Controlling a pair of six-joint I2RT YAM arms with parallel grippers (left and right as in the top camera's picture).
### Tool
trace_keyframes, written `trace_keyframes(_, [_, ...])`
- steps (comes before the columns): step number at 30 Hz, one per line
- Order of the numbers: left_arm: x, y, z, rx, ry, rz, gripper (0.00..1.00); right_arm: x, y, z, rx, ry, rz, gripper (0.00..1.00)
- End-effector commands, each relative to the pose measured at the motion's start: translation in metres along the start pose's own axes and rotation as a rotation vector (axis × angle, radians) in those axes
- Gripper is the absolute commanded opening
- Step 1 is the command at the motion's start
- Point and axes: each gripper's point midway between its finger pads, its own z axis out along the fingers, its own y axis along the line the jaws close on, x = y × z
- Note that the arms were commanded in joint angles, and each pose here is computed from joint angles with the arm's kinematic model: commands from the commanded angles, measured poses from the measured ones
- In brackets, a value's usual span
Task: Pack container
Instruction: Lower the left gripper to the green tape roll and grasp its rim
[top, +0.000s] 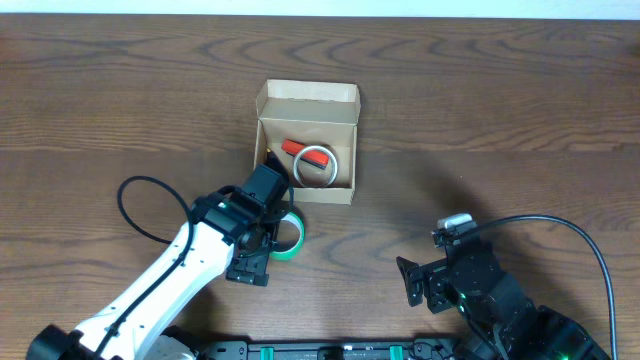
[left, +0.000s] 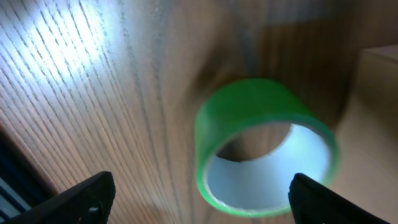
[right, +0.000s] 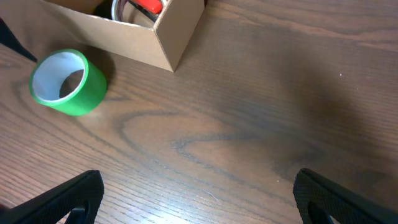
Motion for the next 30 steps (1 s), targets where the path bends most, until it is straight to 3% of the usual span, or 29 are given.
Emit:
trace_keyframes(1, [0.003, 0.010, 0.014, -0.056, 0.029, -0.020, 0.88, 0.000, 0.000, -0.001, 0.001, -0.005, 0.005, 0.99])
trace_keyframes(9, [0.005, 0.011, 0.039, -0.062, 0.062, -0.020, 0.81, 0.000, 0.000, -0.001, 0.001, -0.005, 0.005, 0.99])
trace_keyframes(14, [0.004, 0.012, 0.047, -0.062, 0.064, -0.020, 0.66, 0.000, 0.000, -0.001, 0.001, -0.005, 0.005, 0.99])
trace_keyframes(17, [0.004, 0.012, 0.047, -0.064, 0.059, -0.020, 0.52, 0.000, 0.000, -0.001, 0.001, -0.005, 0.006, 0.99])
trace_keyframes(22, [0.003, 0.013, 0.048, -0.068, 0.059, -0.020, 0.06, 0.000, 0.000, -0.001, 0.001, -0.005, 0.005, 0.99])
trace_keyframes(30, [0.004, 0.000, 0.026, 0.039, 0.057, -0.004, 0.06, 0.000, 0.000, -0.001, 0.001, -0.005, 0.005, 0.99])
